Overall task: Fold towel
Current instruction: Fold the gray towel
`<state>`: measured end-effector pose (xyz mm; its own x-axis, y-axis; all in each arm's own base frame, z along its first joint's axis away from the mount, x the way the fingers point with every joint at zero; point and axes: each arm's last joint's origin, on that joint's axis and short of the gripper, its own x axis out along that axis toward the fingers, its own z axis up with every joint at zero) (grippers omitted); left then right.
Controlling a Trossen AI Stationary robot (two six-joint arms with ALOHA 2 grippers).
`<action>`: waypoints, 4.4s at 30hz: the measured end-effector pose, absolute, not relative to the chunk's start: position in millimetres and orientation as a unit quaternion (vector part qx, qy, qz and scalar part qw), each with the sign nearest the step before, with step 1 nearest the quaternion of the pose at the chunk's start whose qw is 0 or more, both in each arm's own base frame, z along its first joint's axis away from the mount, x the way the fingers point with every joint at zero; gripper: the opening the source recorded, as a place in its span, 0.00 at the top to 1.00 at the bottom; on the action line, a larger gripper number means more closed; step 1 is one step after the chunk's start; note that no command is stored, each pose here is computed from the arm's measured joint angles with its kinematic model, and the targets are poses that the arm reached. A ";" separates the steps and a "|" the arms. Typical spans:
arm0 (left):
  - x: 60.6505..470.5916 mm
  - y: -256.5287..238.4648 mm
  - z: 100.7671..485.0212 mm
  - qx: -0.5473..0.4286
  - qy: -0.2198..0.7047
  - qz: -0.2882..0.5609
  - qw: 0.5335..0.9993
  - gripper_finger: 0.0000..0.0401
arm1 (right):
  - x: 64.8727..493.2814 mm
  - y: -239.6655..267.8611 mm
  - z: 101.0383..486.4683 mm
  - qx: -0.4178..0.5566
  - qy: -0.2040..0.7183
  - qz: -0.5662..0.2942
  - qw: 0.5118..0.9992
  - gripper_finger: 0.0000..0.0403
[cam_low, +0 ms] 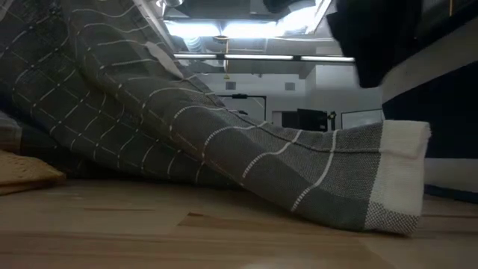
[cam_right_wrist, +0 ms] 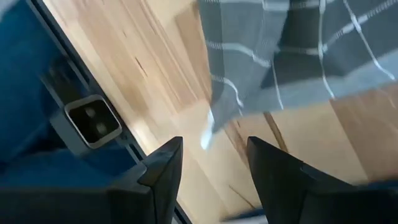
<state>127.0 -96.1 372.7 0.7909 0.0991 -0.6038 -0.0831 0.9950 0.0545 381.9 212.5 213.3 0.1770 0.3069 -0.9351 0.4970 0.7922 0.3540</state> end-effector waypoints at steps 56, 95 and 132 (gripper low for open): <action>126.9 -96.2 372.4 0.053 0.323 0.033 0.944 1.00 | 400.8 183.5 194.3 0.417 0.640 -0.159 0.626 0.54; 126.8 -96.3 372.3 0.060 0.324 0.029 0.944 1.00 | 411.7 189.2 178.9 0.391 0.642 -0.090 0.653 0.96; 126.8 -96.3 372.3 0.061 0.325 0.029 0.943 1.00 | 414.8 189.0 171.6 0.380 0.630 -0.107 0.668 0.96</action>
<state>126.8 -96.3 372.3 0.7877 0.0937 -0.6089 -0.0145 0.9909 0.1336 414.8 189.0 171.6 0.1826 0.3359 -0.9240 0.6224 0.6880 0.3731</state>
